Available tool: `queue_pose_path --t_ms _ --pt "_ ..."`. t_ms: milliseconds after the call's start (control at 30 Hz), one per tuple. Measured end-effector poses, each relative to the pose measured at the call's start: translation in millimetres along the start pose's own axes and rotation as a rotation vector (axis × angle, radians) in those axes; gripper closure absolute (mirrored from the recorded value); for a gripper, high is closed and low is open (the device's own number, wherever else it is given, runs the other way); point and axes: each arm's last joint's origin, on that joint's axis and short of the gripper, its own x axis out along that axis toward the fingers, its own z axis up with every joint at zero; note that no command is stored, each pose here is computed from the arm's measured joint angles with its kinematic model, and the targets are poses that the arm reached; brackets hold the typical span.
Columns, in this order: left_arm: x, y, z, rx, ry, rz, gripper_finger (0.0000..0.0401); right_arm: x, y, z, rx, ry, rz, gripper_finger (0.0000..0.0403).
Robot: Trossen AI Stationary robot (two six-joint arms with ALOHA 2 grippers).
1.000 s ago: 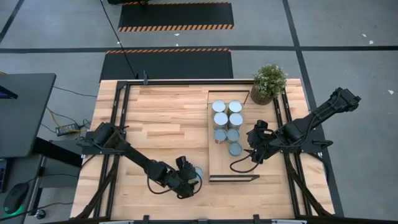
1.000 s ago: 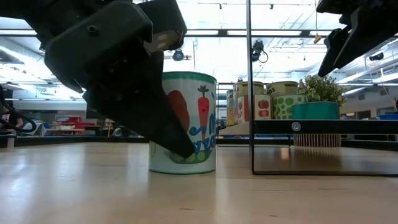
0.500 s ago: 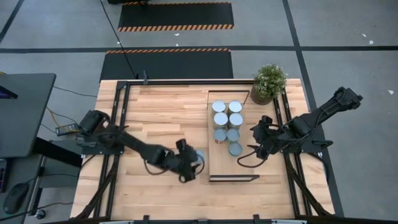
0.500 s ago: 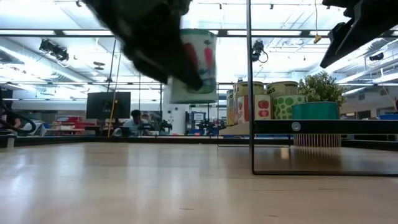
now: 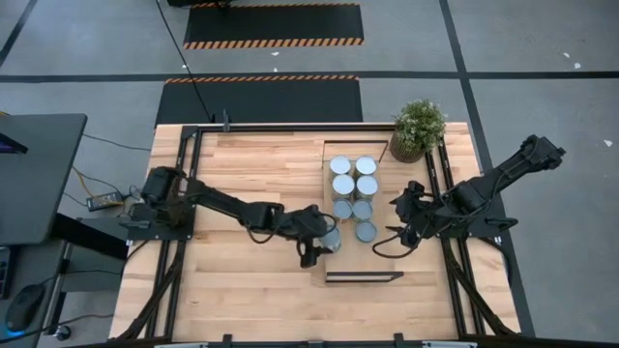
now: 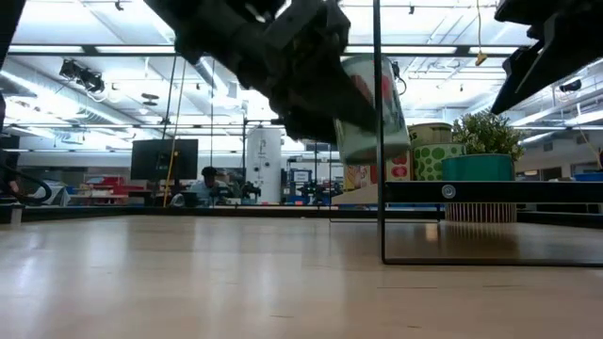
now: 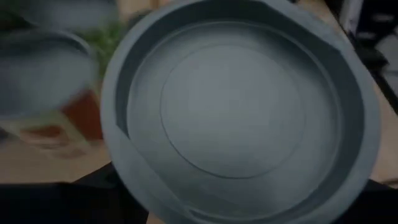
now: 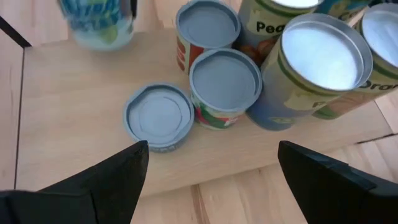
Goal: Pick and place cans onto a shelf
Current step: Put the canned mixed vegetables on the shelf
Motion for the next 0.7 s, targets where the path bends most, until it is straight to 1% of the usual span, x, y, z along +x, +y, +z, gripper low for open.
queue_pose_path --t_ms 67,167,333,433,567,700 --pt "8.0 -1.1 -4.7 0.002 -0.003 -0.047 0.012 -0.9 -0.3 0.5 -0.003 -0.008 0.006 0.0037" --pt "16.3 -5.3 -11.9 0.022 0.007 -0.088 0.012 -1.8 -0.7 1.0 -0.008 -0.017 0.01 0.0037" --pt "22.9 -15.4 -15.3 0.089 -0.04 -0.098 0.0112 -1.9 -0.1 2.6 -0.005 -0.032 0.019 0.0037" --pt "25.8 -19.1 -19.3 0.115 -0.037 -0.074 0.0089 -2.1 0.3 3.7 0.002 -0.043 0.025 0.0037" --pt "30.5 -19.6 -24.6 0.118 -0.029 -0.056 0.0051 -2.1 0.6 4.0 0.004 -0.044 0.03 0.0037" --pt "32.9 -18.8 -27.6 0.124 -0.02 -0.042 0.0033 -2.1 0.6 3.9 0.01 -0.044 0.03 0.0037"
